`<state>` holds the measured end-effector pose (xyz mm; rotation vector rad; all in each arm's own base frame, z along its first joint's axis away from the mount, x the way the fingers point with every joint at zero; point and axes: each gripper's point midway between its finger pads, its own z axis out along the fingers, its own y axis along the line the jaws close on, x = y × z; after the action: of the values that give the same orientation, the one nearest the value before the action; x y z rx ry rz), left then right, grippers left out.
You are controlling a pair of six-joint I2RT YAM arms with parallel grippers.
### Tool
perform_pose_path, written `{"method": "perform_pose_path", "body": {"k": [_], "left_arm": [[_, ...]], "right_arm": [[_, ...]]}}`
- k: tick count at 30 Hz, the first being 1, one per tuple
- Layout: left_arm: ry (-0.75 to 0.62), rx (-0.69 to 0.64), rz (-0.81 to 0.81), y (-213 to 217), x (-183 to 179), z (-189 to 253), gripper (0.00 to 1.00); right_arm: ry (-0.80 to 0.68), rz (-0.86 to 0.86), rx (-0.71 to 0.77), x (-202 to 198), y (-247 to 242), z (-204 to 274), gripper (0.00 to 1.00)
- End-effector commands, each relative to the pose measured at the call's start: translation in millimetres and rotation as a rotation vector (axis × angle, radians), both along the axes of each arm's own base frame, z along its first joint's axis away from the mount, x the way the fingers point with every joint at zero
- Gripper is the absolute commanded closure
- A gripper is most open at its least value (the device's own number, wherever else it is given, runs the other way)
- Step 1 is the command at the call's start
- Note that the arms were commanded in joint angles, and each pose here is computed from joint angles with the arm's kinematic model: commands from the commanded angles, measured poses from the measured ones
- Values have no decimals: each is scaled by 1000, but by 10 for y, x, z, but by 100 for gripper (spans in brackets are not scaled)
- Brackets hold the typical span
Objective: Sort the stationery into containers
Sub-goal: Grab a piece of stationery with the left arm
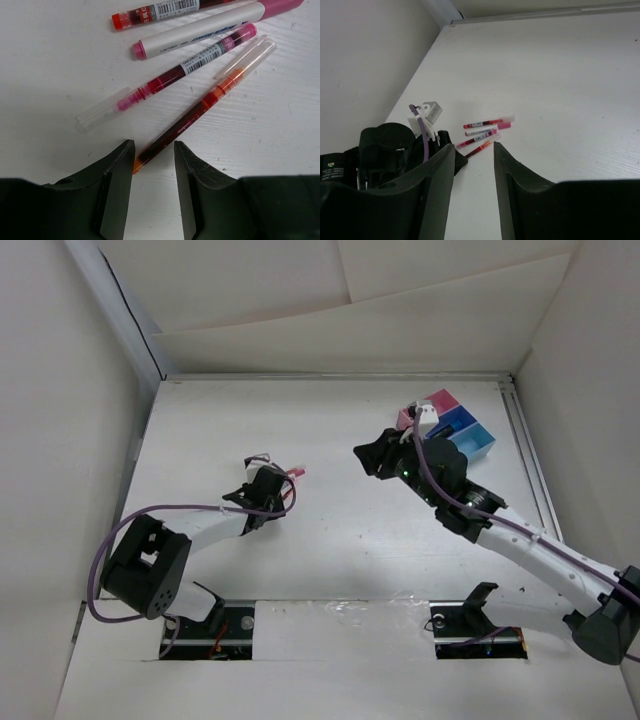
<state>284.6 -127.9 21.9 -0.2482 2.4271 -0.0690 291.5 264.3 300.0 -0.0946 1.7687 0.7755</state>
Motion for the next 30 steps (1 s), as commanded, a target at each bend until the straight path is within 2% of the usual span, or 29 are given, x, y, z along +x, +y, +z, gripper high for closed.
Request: {"method": "perform_pose_path", "body": {"k": [1,8,15,23,25,30], "left_arm": [[-46,-15,-8,-44,87,120,66],[-59,-67,-49,-128,45,162,66],[-11,-71,-91,-202,-27,43,67],[43,97,-80,-302,-103,-110,67],[57,144,-69,-303,-137,-143,71],[45,218,-25,-346,-131,-165,100]], "right_arm": [[-12,-47,37,-32,-148,154,57],[47,-66,47,-109,-248,41,55],[41,-112,15,-78,-371,178,54],[3,-113,51,-59,-547,374,53],[-8,-98,52,-85,-541,386,53],[6,-87,54,-96,-538,271,53]]}}
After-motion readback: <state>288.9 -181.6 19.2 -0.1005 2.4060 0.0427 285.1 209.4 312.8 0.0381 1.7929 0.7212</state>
